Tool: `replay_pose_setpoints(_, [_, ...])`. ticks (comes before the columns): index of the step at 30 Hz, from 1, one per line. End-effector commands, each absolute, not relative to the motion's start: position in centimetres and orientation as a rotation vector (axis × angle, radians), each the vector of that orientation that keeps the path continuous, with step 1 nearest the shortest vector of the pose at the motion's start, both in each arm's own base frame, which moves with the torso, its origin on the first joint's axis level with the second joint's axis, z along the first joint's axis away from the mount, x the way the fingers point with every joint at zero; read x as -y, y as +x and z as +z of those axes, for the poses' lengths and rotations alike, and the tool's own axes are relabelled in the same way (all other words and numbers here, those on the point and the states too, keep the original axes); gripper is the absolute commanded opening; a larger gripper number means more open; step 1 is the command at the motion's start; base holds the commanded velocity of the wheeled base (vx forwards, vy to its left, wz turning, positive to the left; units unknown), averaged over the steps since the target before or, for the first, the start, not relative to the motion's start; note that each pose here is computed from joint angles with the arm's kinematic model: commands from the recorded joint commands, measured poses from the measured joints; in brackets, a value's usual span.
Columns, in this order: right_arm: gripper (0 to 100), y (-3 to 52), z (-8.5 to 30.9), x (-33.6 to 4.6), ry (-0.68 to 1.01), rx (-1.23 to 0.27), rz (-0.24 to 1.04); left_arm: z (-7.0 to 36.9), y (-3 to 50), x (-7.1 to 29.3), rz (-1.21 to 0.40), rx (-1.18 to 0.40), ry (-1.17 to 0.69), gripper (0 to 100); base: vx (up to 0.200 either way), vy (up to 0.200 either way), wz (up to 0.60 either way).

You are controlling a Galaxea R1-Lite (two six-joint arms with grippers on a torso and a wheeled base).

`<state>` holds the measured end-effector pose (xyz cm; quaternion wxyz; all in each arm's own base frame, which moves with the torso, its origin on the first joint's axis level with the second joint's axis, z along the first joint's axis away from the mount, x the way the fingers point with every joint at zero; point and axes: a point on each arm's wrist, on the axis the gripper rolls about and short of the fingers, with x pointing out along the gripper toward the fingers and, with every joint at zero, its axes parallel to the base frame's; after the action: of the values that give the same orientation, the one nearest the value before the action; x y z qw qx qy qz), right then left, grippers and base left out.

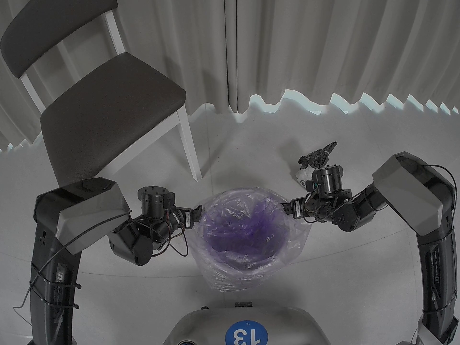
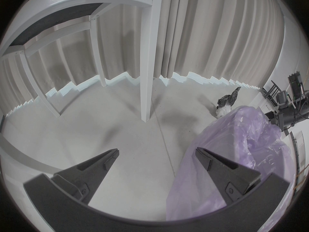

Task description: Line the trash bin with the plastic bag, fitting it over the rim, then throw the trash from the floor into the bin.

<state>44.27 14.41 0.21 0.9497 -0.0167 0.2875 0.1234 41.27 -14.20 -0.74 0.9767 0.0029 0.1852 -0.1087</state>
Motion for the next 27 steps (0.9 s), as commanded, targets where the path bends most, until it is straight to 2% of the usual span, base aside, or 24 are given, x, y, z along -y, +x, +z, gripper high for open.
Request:
replay_pose_setpoints(1, [100,44.1,0.1,-14.7,-0.001,-0.600,0.261,-1.1,40.8,14.0,-0.217,-0.385,0.008,100,0.000,0.000,0.00])
replay_pose_setpoints(4, [100,44.2,0.4,-14.5,0.023,-0.597,0.260,-0.7,40.7,13.9,-0.217,-0.364,0.003,100,0.000,0.000,0.00])
replay_pose_setpoints(12, [100,43.6,5.4,-13.7,0.039,-0.566,0.265,2.5,40.8,13.4,-0.215,-0.296,-0.042,100,0.000,0.000,0.00])
replay_pose_setpoints(21, [100,42.4,7.0,-13.6,0.039,-0.554,0.271,4.3,38.8,12.8,-0.212,-0.293,-0.075,100,0.000,0.000,0.00])
replay_pose_setpoints(27, [100,41.3,7.5,-13.2,0.037,-0.564,0.267,3.4,36.7,12.6,-0.237,-0.353,-0.057,100,0.000,0.000,0.00])
